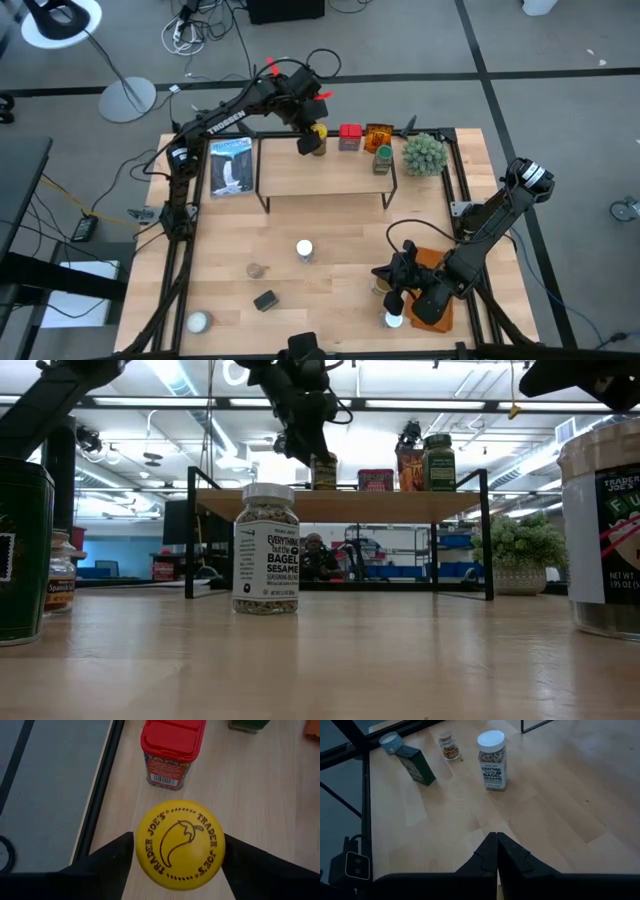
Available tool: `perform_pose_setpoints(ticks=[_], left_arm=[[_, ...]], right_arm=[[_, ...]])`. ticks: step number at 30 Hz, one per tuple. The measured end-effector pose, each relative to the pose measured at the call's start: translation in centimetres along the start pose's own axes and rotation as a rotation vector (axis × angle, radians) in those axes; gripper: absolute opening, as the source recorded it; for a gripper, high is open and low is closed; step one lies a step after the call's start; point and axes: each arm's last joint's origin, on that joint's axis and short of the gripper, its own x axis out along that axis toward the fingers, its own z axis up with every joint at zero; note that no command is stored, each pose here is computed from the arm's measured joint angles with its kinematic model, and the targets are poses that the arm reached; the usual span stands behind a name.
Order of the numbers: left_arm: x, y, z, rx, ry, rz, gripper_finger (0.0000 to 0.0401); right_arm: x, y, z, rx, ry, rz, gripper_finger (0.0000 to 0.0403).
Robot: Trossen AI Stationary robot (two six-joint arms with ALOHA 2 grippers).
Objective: Shelf spices
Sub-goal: Put the yellow seasoning bottle on the shelf, then put the black seasoning can on the shelf
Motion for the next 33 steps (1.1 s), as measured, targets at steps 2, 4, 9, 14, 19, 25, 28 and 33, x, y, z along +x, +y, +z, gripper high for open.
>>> perform_pose_setpoints(ticks=[2,4,9,14,19,25,28,33], left_arm=[[0.0,0.0,0.0,0.000,0.000,0.000,0.0302],[0.0,0.0,0.0,0.002,0.000,0.000,0.0310],[-0.3,0.1,-0.1,0.002,0.021,0.056,0.0316],[-1.9,-0.2,-0.4,0.002,0.019,0.089,0.0317],[-3.9,-1.3,-0.8,0.005,0.023,0.077,0.0317],[-5.4,-4.1,-0.9,0.039,-0.002,0.007,0.0317],[-5.7,-6.3,-1.0,0.078,-0.050,-0.015,0.0317],[-6.1,-9.8,-3.1,0.096,-0.121,0.059,0.0317]], right_arm=[[0.0,0.0,0.0,0.000,0.000,0.000,0.0003],[0.0,0.0,0.0,0.000,0.000,0.000,0.0005],[0.0,0.0,0.0,0.000,0.000,0.000,0.0004],[0.0,0.0,0.0,-0.001,0.000,-0.001,0.0002],[0.0,0.0,0.0,-0.003,0.001,-0.002,0.0006],[0.0,-0.1,0.0,-0.007,0.002,-0.006,0.0002],[0.0,-0.1,-0.1,-0.007,0.003,-0.005,0.0001],[0.0,0.0,-0.1,-0.008,0.004,-0.003,0.0004]])
